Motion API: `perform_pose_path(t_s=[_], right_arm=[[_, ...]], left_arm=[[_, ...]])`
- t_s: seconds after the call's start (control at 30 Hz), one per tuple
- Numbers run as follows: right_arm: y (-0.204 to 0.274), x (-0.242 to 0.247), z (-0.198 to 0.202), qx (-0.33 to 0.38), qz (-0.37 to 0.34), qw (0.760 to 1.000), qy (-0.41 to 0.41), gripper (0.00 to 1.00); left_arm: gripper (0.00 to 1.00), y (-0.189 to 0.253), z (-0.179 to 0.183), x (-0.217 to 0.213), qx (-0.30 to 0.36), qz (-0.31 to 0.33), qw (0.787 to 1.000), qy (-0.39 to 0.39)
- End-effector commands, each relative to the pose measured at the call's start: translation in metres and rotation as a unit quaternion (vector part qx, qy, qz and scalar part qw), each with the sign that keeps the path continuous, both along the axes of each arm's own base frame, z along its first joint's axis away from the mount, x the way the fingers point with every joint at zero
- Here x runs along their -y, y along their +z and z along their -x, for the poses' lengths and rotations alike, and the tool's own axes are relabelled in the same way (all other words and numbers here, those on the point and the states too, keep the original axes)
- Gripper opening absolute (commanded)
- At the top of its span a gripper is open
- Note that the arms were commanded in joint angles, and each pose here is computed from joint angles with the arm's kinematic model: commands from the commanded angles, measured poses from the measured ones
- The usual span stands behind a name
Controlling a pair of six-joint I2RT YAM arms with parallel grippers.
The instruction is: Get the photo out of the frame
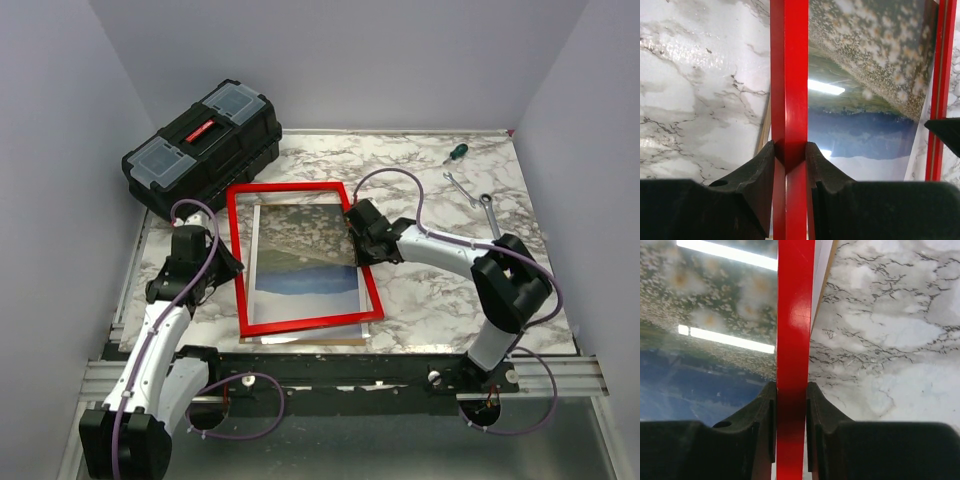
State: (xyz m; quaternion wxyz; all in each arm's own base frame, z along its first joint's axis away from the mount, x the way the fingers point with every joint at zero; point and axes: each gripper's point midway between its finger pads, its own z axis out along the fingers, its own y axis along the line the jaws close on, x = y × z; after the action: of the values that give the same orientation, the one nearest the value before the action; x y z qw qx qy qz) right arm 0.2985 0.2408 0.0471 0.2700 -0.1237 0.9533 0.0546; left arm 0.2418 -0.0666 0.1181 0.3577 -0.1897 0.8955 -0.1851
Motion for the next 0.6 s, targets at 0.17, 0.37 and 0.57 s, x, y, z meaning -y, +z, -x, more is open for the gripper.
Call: perform_pose_path(t_s=[0.17,0.37,0.57], right_arm=[[0.015,-0.014,-0.013,0.028,-0.025,0.999,0.003,0.01],[0.067,0.008,-0.026,0.095,-0.008,0.994,-0.044,0.01],[0.068,0.053,-0.027,0.114,0.027,0.987,-0.106,0.01]], left_arm=[[0.0,0.041,-0.002,0.026,0.057,0.047,0.996,-0.049],[0.0,0.077,0.0,0.061,0.092,0.072,0.988,-0.097],[0.0,0.097,-0.009,0.12,0.093,0.13,0.976,-0.149]])
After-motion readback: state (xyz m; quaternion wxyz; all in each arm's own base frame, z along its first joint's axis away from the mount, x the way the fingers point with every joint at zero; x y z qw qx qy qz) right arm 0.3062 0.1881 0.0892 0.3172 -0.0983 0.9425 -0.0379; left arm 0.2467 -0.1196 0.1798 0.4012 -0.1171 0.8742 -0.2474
